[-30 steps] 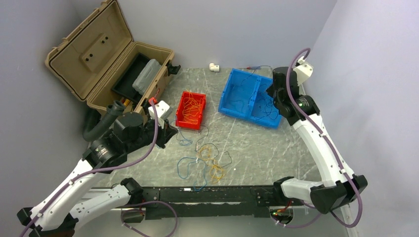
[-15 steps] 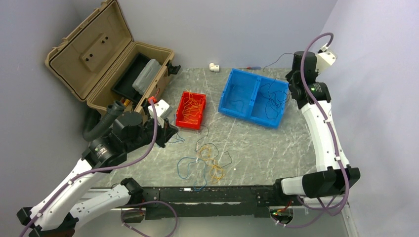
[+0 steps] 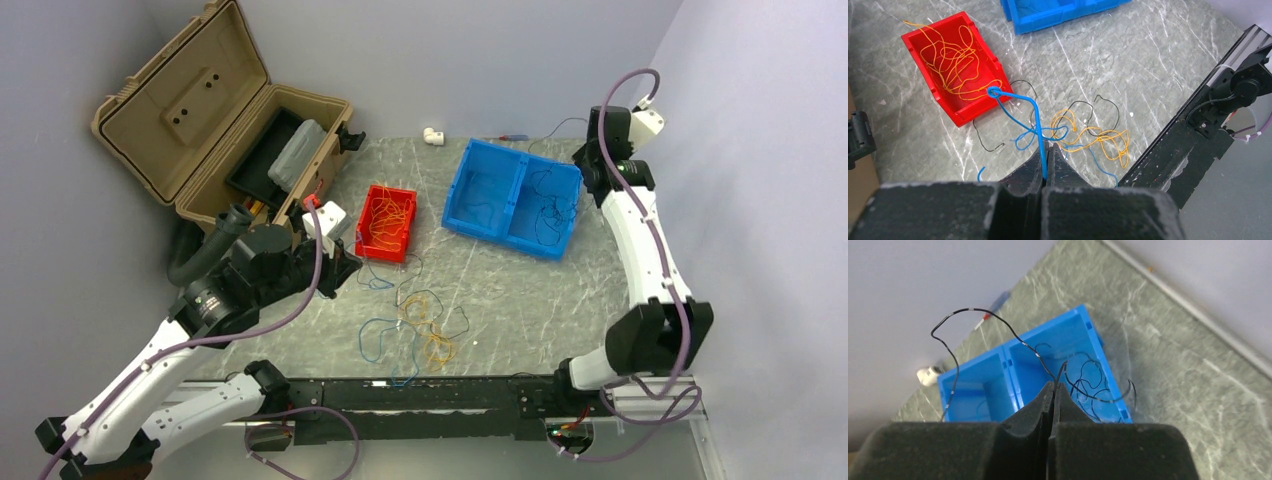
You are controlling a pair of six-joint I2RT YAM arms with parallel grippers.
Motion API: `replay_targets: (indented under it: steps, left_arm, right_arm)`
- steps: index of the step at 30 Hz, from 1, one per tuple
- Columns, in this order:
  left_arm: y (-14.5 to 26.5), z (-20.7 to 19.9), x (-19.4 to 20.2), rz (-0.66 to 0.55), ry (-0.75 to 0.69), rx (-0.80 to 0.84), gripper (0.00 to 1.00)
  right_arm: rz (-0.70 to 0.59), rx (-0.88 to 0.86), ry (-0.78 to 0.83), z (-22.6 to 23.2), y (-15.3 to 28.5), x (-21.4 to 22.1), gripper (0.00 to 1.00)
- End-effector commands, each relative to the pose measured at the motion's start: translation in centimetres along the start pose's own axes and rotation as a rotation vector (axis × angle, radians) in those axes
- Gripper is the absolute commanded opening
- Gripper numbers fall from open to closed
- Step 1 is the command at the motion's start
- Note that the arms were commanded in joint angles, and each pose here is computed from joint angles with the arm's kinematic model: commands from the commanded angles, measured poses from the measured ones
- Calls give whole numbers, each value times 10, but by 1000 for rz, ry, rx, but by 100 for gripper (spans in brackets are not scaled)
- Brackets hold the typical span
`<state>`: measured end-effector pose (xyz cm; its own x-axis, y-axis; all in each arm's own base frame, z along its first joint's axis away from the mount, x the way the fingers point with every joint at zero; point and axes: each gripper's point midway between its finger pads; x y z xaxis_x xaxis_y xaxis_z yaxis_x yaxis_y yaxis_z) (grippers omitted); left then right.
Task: Untangle the cables
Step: Place the cable in the bin.
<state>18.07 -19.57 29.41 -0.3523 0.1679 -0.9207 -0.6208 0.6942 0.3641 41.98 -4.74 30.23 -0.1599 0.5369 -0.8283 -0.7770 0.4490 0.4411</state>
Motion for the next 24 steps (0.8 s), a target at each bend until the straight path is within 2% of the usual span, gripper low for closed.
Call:
replay_targets:
  steps: [1,5,9,11,16,24]
  left_arm:
    - [3,-4,-18,-48,-20,14,0]
    - [1,-2,-17,-45,-26,9,0]
    - [0,-1,-16,-36,-32,4,0]
    - [-1,-1,-16,-35,-35,4,0]
    - [-4,-1,-16,-33,-39,4,0]
    - [-3,0,-13,-30,-37,3,0]
  right_arm:
    - [172,-58,-66,1,-53,42,0]
    - [291,-6,-77,-13,-90,79,0]
    - [273,200,-29,-48,-110,87,0]
    - [265,249,-7,-56,-114,89,0]
    - [266,277,72,-50,-111,107,0]
    - [336,296,132,-38,-108,165,0]
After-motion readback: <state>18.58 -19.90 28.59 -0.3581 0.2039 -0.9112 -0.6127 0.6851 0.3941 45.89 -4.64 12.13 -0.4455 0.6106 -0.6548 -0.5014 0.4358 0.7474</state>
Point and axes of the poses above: each gripper's point midway between its finger pads, its own y axis back along the fingers, its own z axis along the line the jaws close on, x = y × z
